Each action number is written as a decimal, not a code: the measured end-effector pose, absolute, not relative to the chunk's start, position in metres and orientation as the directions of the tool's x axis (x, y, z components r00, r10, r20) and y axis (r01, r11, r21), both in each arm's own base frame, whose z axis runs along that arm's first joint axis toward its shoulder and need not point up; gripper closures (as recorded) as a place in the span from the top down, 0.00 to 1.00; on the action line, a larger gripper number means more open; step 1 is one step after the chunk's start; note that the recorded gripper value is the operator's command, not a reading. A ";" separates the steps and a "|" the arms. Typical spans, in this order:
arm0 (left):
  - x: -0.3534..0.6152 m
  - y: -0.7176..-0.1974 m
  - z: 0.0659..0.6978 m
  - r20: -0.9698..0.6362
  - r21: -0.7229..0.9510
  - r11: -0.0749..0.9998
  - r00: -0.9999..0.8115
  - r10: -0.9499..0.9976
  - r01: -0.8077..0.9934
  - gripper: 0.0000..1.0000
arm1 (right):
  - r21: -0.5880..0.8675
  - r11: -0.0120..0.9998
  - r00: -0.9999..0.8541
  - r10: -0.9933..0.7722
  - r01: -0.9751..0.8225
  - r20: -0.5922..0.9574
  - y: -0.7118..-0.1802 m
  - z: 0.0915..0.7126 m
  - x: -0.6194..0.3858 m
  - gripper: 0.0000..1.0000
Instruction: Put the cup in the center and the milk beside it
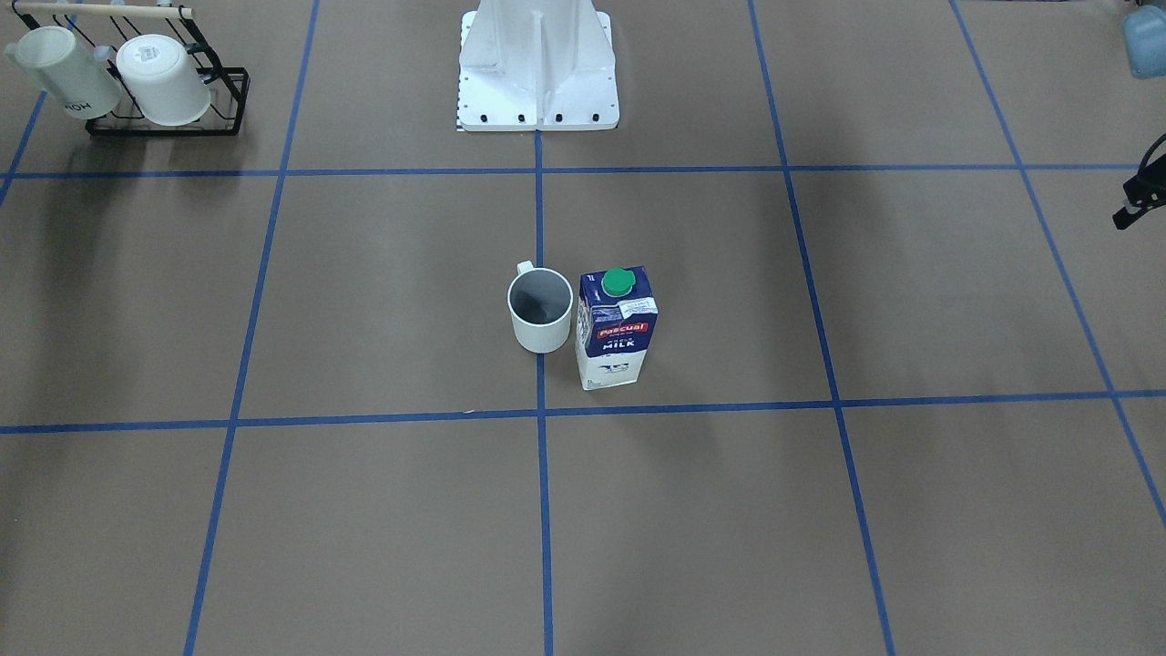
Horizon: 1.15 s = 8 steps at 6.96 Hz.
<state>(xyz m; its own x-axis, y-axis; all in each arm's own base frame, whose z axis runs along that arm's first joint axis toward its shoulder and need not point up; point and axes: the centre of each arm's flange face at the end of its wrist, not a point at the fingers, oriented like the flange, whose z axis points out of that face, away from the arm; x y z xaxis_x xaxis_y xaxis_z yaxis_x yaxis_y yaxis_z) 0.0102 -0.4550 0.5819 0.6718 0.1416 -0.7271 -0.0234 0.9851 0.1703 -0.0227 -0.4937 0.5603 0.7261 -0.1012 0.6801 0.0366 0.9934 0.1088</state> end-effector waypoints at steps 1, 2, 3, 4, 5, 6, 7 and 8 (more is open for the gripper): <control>0.010 -0.456 0.583 -0.727 0.168 0.985 0.672 0.140 -0.023 0.98 | 0.103 0.994 0.721 -0.096 0.035 0.686 -0.492 0.562 -0.022 1.00; 0.010 -0.456 0.587 -0.727 0.161 0.987 0.673 0.135 -0.024 0.98 | 0.098 0.995 0.713 -0.091 0.031 0.695 -0.491 0.562 -0.020 1.00; 0.010 -0.455 0.593 -0.728 0.150 0.988 0.674 0.127 -0.024 0.98 | 0.098 0.995 0.709 -0.089 0.028 0.700 -0.491 0.561 -0.018 1.00; 0.010 -0.455 0.596 -0.728 0.144 0.989 0.675 0.122 -0.024 0.98 | 0.099 0.995 0.707 -0.088 0.026 0.702 -0.491 0.560 -0.017 1.00; 0.010 -0.455 0.594 -0.728 0.146 0.989 0.675 0.123 -0.023 0.98 | 0.095 0.995 0.707 -0.085 0.025 0.702 -0.492 0.562 -0.017 1.00; 0.010 -0.456 0.591 -0.728 0.150 0.988 0.674 0.126 -0.022 0.98 | 0.086 0.996 0.708 -0.078 0.025 0.702 -0.495 0.566 -0.017 1.00; 0.009 -0.455 0.587 -0.727 0.158 0.987 0.675 0.130 -0.021 0.98 | 0.072 0.997 0.709 -0.068 0.024 0.701 -0.497 0.574 -0.017 1.00; 0.008 -0.453 0.579 -0.726 0.170 0.985 0.674 0.138 -0.019 0.98 | 0.063 0.998 0.710 -0.061 0.023 0.701 -0.497 0.579 -0.017 1.00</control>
